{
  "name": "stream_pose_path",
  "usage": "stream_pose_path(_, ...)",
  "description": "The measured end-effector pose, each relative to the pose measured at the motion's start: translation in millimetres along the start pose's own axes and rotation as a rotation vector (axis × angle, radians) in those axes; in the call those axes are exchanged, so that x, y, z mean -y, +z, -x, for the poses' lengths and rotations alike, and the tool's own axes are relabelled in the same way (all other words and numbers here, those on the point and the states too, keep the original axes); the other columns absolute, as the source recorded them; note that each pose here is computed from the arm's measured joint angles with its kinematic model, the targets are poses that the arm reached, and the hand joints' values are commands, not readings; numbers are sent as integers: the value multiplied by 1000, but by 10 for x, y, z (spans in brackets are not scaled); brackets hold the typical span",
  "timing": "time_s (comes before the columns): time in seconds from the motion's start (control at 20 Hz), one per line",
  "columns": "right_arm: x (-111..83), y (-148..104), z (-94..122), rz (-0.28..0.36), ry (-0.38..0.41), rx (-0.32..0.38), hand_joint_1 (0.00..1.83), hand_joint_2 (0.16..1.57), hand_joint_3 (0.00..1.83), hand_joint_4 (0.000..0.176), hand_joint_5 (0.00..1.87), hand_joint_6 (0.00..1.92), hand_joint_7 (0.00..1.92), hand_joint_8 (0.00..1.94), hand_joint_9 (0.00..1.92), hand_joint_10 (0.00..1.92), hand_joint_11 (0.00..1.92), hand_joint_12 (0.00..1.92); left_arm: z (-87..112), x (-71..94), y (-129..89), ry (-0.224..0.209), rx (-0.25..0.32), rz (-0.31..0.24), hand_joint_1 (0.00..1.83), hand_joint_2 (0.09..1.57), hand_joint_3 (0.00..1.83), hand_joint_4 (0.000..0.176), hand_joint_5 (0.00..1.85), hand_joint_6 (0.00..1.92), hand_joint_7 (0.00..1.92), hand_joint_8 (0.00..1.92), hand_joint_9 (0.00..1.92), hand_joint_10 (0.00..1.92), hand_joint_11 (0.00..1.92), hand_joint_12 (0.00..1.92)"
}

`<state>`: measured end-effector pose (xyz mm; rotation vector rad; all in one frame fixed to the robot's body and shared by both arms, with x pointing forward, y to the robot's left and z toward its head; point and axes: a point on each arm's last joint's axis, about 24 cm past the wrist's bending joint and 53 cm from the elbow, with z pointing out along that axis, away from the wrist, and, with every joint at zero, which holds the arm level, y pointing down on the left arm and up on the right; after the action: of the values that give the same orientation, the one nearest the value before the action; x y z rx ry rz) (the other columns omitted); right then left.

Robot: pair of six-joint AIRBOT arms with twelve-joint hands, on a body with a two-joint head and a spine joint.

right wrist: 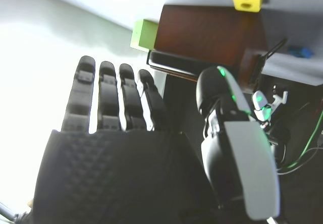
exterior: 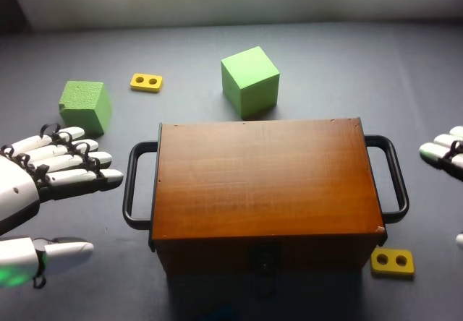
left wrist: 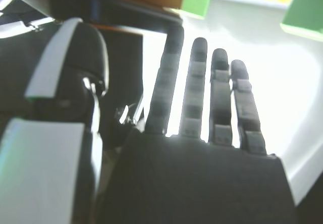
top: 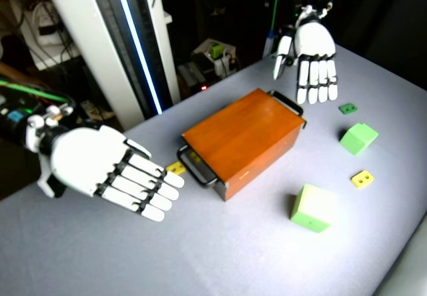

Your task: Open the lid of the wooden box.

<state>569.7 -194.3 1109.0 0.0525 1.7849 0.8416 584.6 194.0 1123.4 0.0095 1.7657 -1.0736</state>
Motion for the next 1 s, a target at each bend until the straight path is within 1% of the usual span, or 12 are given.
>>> stream_pose_path(0.2, 4, 23, -112, 0, -2, -37, 400, 1386, 1, 0, 28, 8, 0, 0, 0, 0, 0, 0, -50, -4, 5, -13, -16, 1, 234, 1351, 2, 0, 304, 1, 177, 1, 57, 1, 0, 0)
stream_pose_path(0.25, -8, 53, -152, 4, -5, -54, 353, 1387, 1, 0, 41, 10, 6, 2, 0, 0, 0, 0, -68, -11, 6, -14, -22, 4, 209, 1354, 3, 0, 291, 0, 172, 1, 45, 1, 0, 0)
stream_pose_path(0.3, -9, 54, -158, 4, -6, -56, 353, 1387, 1, 0, 41, 10, 6, 2, 0, 0, 0, 0, -69, -11, 6, -14, -22, 4, 209, 1354, 3, 0, 291, 0, 172, 1, 45, 1, 0, 0)
stream_pose_path(0.45, -46, 119, -257, 18, 0, -80, 427, 1383, 0, 0, 34, 3, 0, 0, 0, 0, 0, 0, -91, -30, 16, -20, -25, 7, 204, 1355, 2, 0, 278, 1, 157, 1, 26, 1, 0, 0)
stream_pose_path(0.6, -48, 164, -344, 20, 5, -103, 446, 1379, 0, 0, 66, 13, 12, 5, 0, 0, 0, 0, -134, -26, 21, -29, -39, 4, 183, 1355, 1, 0, 272, 0, 148, 0, 13, 0, 0, 0)
stream_pose_path(0.7, -40, 188, -379, 19, 5, -113, 388, 1384, 1, 0, 48, 2, 11, 3, 0, 0, 0, 0, -153, -52, 29, -33, -43, 9, 174, 1354, 0, 0, 271, 3, 154, 3, 13, 3, 0, 0)
stream_pose_path(0.75, -34, 191, -390, 18, 4, -116, 393, 1381, 0, 0, 56, 5, 25, 7, 0, 0, 0, 0, -168, -64, 37, -38, -45, 11, 164, 1355, 1, 0, 267, 1, 152, 1, 8, 1, 0, 0)
stream_pose_path(0.85, -36, 228, -414, 18, 6, -124, 386, 1381, 0, 0, 63, 6, 24, 5, 0, 0, 0, 0, -225, -74, 38, -37, -65, 15, 164, 1358, 2, 0, 259, 0, 142, 0, 0, 0, 0, 0)
stream_pose_path(0.95, -45, 249, -425, 22, 6, -127, 400, 1380, 0, 0, 53, 1, 19, 2, 0, 0, 0, 0, -253, -61, 60, -49, -70, 6, 176, 1363, 3, 0, 240, 0, 133, 0, 0, 0, 0, 0)
stream_pose_path(1.0, -59, 253, -440, 26, 5, -131, 373, 1383, 1, 0, 28, 1, 3, 0, 0, 0, 0, 0, -271, -61, 59, -46, -80, 5, 204, 1360, 1, 0, 229, 0, 114, 0, 0, 0, 0, 0)
